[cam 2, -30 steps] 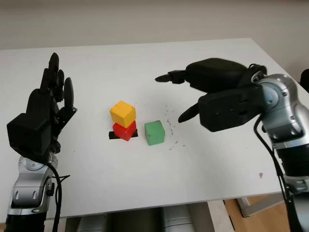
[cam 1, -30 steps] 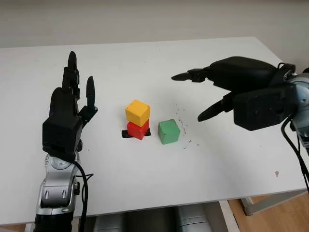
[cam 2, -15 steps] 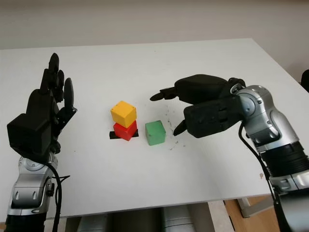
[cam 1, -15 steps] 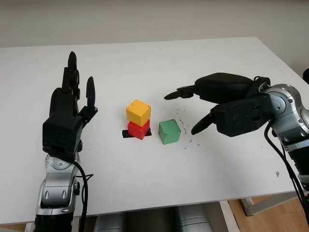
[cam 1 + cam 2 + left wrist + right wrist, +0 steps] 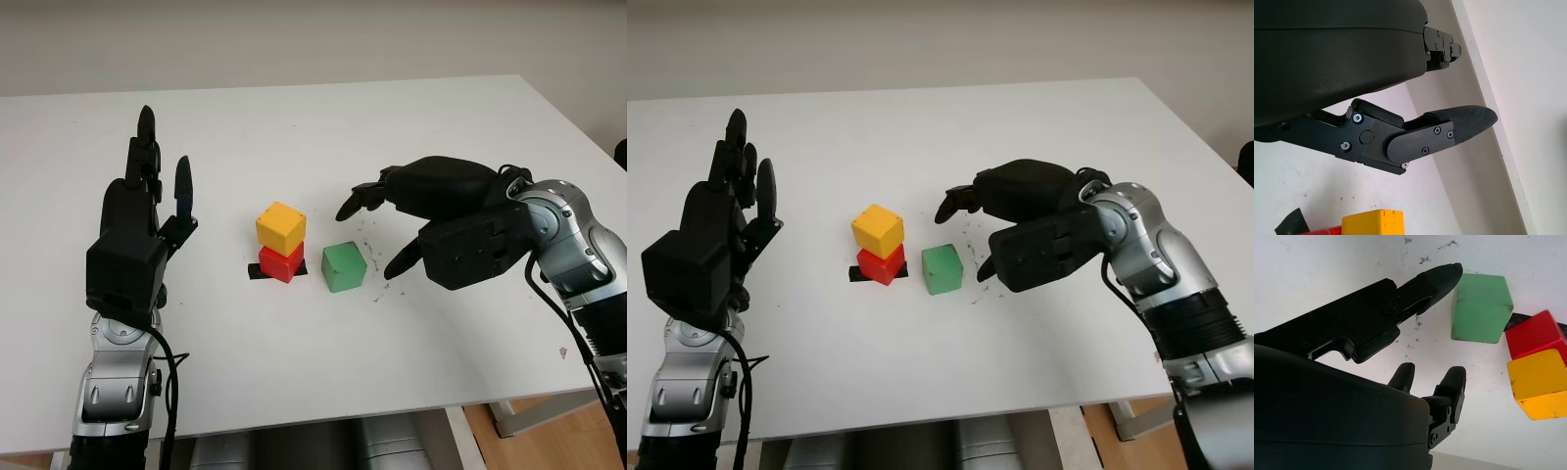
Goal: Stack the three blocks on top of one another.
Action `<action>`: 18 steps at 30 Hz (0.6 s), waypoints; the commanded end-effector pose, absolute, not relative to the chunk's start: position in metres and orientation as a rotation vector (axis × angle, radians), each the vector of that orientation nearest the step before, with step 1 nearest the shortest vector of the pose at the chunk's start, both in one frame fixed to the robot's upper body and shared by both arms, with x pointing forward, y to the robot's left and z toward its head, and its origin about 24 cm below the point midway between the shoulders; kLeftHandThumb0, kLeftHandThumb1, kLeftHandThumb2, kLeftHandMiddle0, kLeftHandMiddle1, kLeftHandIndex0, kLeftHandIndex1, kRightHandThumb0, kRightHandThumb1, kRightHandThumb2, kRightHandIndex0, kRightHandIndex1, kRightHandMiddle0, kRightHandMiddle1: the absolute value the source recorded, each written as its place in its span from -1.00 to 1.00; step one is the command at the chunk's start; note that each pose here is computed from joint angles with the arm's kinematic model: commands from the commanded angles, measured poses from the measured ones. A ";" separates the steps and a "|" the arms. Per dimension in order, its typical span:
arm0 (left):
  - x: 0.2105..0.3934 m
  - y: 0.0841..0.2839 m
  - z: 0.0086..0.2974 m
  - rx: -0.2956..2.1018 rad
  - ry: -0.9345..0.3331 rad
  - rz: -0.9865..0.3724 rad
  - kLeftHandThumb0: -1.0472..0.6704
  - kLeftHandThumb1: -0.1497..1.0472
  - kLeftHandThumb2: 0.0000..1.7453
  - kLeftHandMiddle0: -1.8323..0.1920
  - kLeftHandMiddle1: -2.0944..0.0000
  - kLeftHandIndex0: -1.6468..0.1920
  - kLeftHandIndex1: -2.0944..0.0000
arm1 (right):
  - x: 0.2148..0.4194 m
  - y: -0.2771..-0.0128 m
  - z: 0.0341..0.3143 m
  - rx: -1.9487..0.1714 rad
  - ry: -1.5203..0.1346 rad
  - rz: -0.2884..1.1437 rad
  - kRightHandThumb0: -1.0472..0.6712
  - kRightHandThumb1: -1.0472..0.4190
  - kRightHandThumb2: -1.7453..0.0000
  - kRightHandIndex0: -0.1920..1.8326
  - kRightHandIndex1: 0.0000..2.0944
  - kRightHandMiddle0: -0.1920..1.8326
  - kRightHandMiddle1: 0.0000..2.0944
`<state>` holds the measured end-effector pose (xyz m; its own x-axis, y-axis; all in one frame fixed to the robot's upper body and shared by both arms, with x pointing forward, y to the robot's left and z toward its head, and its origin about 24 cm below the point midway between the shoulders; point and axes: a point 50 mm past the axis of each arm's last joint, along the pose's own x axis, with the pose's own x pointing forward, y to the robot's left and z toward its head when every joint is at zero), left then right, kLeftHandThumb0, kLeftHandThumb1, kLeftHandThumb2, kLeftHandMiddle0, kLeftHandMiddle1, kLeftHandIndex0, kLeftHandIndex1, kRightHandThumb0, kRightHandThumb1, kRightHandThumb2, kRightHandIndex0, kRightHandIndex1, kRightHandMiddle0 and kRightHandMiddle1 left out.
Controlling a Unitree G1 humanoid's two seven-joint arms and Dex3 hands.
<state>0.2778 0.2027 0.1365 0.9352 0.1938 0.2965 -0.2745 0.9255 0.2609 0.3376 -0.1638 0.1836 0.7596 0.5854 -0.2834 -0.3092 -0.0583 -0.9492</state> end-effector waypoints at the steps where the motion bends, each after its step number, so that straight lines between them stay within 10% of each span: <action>1: 0.275 0.204 0.139 0.315 -0.280 0.246 -0.60 1.00 -0.21 0.79 0.95 0.79 0.95 | 0.338 -0.158 0.182 -1.454 -0.248 0.758 -0.62 -0.74 0.94 -0.87 0.27 -0.75 -0.12; 8: 0.274 0.204 0.139 0.315 -0.283 0.250 -0.60 1.00 -0.22 0.79 0.95 0.78 0.95 | 0.338 -0.154 0.174 -1.467 -0.273 0.770 -0.66 -0.73 0.94 -0.99 0.73 -0.74 -0.05; 13: 0.274 0.204 0.138 0.319 -0.279 0.251 -0.60 1.00 -0.22 0.79 0.95 0.78 0.95 | 0.339 -0.151 0.170 -1.465 -0.282 0.788 -0.65 -0.76 0.94 -0.86 0.28 -0.76 -0.03; 18: 0.274 0.204 0.138 0.312 -0.275 0.249 -0.60 1.00 -0.22 0.79 0.95 0.79 0.95 | 0.339 -0.150 0.165 -1.480 -0.315 0.788 -0.68 -0.77 0.94 -0.83 0.24 -0.75 -0.02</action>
